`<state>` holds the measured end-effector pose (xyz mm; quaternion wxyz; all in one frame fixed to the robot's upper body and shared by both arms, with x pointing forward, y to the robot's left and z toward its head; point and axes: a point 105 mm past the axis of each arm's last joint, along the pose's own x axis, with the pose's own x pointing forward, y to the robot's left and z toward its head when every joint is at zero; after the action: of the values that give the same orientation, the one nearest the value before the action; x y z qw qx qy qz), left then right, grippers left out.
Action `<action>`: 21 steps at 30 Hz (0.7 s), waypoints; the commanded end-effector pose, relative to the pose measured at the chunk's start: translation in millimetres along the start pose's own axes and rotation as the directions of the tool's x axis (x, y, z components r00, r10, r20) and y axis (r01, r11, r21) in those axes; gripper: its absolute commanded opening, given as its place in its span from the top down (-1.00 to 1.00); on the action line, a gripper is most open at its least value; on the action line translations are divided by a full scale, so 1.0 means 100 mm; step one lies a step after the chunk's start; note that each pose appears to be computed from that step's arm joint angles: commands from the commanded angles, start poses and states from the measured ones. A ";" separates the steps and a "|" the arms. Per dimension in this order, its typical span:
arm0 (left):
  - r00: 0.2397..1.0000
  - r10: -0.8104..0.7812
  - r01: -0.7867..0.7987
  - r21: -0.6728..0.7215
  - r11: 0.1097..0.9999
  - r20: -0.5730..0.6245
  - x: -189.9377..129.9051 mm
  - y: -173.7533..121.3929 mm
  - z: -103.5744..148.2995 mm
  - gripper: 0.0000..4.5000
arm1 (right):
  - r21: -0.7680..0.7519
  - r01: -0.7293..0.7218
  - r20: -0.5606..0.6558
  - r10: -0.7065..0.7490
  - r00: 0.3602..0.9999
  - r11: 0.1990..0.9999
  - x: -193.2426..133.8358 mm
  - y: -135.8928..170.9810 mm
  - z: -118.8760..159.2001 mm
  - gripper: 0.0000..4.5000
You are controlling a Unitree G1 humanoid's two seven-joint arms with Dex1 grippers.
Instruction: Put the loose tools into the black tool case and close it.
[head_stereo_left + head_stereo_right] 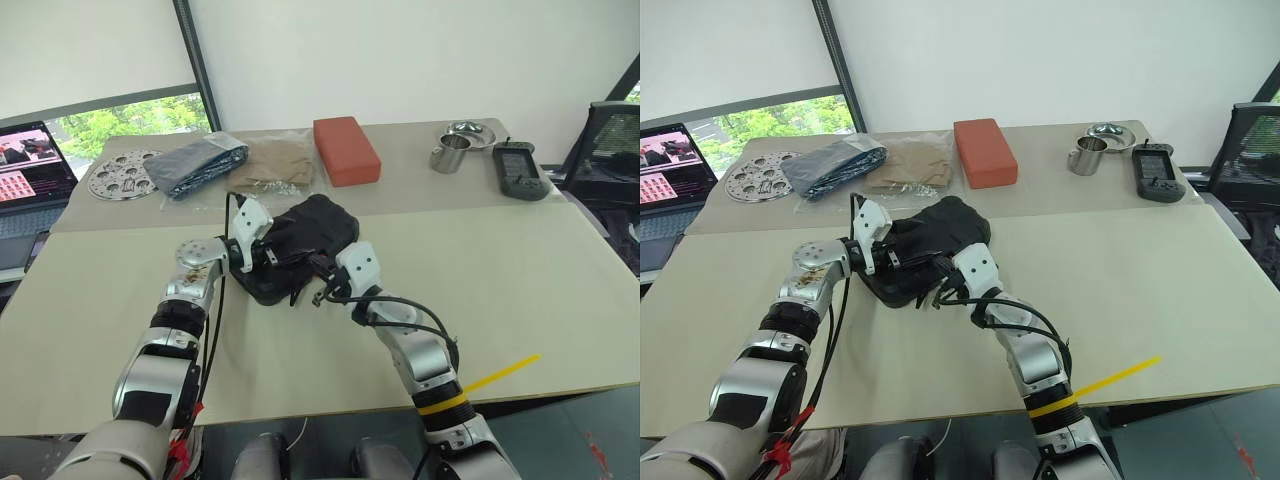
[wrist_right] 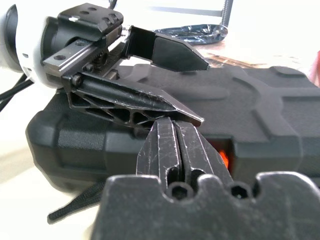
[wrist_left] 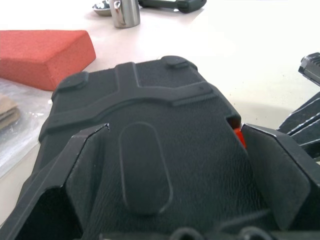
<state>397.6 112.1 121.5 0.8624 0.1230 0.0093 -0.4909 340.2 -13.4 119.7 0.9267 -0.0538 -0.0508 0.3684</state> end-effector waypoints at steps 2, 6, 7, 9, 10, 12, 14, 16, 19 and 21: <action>0.991 -0.046 0.033 -0.104 0.994 -0.123 -0.03 -0.19 -0.45 -1.00 | -0.020 -0.029 0.077 0.031 0.997 0.999 0.03 0.05 0.19 0.98; 0.992 -0.028 0.016 -0.103 0.995 -0.121 -0.07 -0.15 -0.44 -1.00 | -0.020 -0.016 0.085 0.017 0.996 1.000 -0.05 -0.01 0.21 0.98; 0.994 -0.017 0.005 -0.106 0.994 -0.108 -0.09 -0.12 -0.41 -1.00 | -0.023 -0.013 0.079 0.015 0.997 1.000 -0.09 -0.03 0.19 0.98; 0.998 0.015 -0.022 -0.109 0.994 -0.065 -0.13 -0.05 -0.32 -1.00 | -0.026 -0.003 0.061 0.005 0.998 1.000 -0.19 -0.09 0.15 0.98; 0.998 0.025 -0.030 -0.112 0.993 -0.050 -0.15 -0.03 -0.29 -1.00 | -0.026 0.000 0.055 0.002 0.999 1.000 -0.22 -0.11 0.14 0.98; 0.998 0.058 -0.059 -0.114 0.992 -0.013 -0.21 0.04 -0.21 -1.00 | -0.028 0.003 0.039 -0.002 0.999 1.000 -0.32 -0.18 0.10 0.98; 0.994 0.102 -0.097 -0.109 0.989 0.034 -0.34 0.14 -0.10 -1.00 | -0.034 0.001 0.009 -0.001 1.000 0.999 -0.48 -0.29 0.05 0.87; 0.987 0.144 -0.136 -0.101 0.986 0.070 -0.49 0.21 0.00 -1.00 | -0.033 -0.005 -0.029 0.004 1.000 0.999 -0.64 -0.43 0.00 0.66; 0.975 0.197 -0.187 -0.098 0.977 0.107 -0.74 0.22 0.10 -1.00 | -0.044 -0.009 -0.073 0.006 0.997 0.999 -0.84 -0.66 -0.03 0.19; 0.968 0.228 -0.218 -0.094 0.971 0.104 -0.92 0.16 0.12 -1.00 | -0.043 -0.027 -0.099 0.023 0.995 0.999 -0.97 -0.80 -0.04 -0.08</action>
<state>368.8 191.5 129.6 0.9140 0.0566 -0.0055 -0.4016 325.0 -131.5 108.1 0.9260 -0.1014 0.0056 0.3637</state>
